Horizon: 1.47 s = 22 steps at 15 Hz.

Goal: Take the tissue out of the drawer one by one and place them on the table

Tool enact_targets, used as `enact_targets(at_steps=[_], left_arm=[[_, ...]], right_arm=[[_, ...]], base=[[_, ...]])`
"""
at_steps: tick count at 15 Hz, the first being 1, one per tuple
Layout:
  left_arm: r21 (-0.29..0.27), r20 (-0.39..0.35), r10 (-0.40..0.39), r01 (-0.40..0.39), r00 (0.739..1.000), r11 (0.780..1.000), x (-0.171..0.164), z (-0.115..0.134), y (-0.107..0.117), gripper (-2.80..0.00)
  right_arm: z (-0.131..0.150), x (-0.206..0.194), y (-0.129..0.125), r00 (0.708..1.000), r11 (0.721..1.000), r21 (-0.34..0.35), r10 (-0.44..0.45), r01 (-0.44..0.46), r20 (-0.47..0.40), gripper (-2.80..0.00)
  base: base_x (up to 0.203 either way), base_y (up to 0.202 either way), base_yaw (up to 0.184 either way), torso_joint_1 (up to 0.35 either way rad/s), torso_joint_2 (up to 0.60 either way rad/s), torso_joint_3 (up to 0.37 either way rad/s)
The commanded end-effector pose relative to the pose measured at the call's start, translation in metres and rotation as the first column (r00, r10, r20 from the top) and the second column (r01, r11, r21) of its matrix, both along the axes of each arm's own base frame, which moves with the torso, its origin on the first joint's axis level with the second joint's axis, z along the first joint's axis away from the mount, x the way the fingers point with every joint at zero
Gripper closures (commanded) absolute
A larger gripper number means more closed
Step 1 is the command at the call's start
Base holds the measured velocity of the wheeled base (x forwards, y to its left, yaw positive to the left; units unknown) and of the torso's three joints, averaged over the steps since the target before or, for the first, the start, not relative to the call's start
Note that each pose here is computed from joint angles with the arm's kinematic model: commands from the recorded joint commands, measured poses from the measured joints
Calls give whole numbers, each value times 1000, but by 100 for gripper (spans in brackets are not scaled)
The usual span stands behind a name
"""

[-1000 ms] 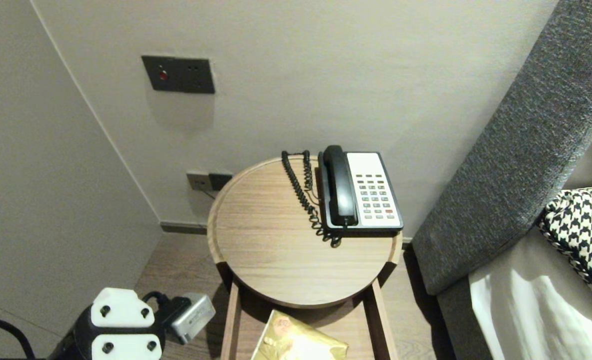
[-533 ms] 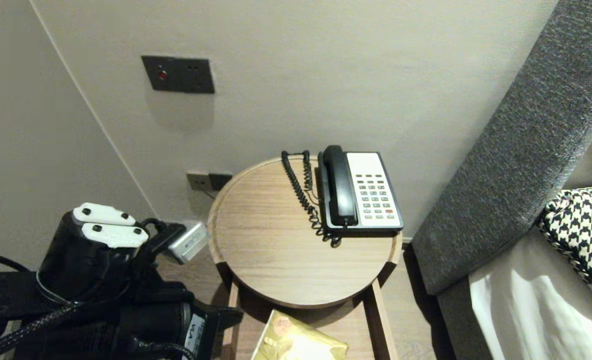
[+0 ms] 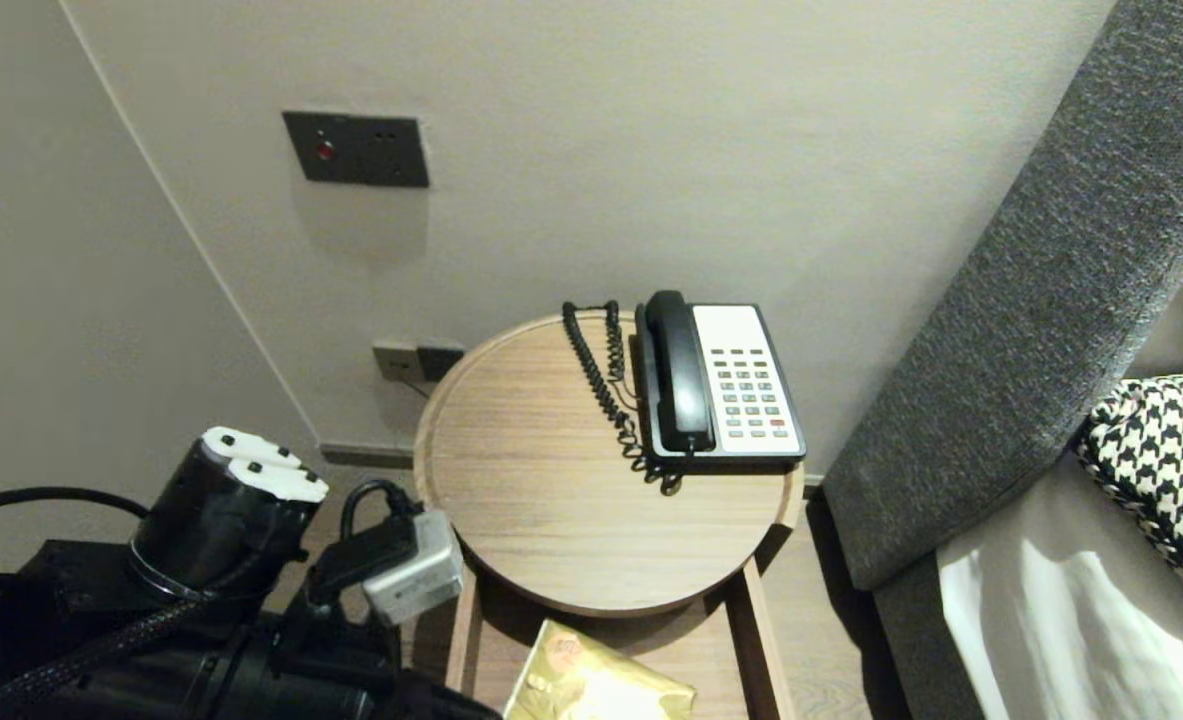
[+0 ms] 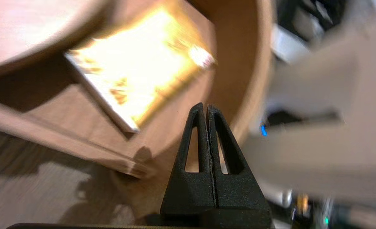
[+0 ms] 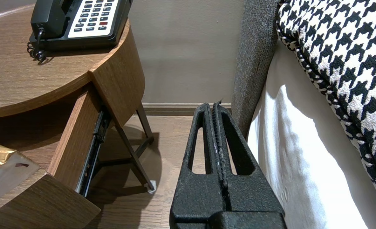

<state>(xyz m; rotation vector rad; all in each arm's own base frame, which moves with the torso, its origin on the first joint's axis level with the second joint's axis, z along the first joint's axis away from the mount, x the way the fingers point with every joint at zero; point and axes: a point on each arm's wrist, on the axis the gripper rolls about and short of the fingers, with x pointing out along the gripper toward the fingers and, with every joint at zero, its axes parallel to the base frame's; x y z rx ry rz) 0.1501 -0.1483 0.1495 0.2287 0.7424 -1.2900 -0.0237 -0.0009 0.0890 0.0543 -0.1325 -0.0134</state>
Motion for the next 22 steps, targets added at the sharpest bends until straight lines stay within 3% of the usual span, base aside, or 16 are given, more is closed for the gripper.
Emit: enact_targets(at_steps=[1,4,6,9,11,18,22], left_arm=[[36,12,-97,96,995,995,4,-16,-2,-280],[55,40,-216,213,976,975,13,-35,-6,-280],[59,77,-239,235,968,970,27,-45,-11,-280],[21,230,-223,225,947,974,51,-50,-15,-280],[20,248,-227,229,942,973,50,-47,-14,-280],[52,324,-353,356,878,933,38,-52,-25,-280],[47,334,-362,368,870,929,47,-67,-35,-280]], right_arm=[[-11,3,0,999,1000,0,0,0,-39,0],[-11,3,0,999,1000,0,0,0,-40,0],[-11,3,0,999,1000,0,0,0,-39,0],[-11,3,0,999,1000,0,0,0,-40,0],[-11,3,0,999,1000,0,0,0,-40,0],[-11,3,0,999,1000,0,0,0,-41,0],[-11,3,0,999,1000,0,0,0,-39,0]], base=[[0,0,0,0,0,0],[0,0,0,0,0,0],[0,0,0,0,0,0],[0,0,0,0,0,0],[0,0,0,0,0,0],[0,0,0,0,0,0],[0,0,0,0,0,0]])
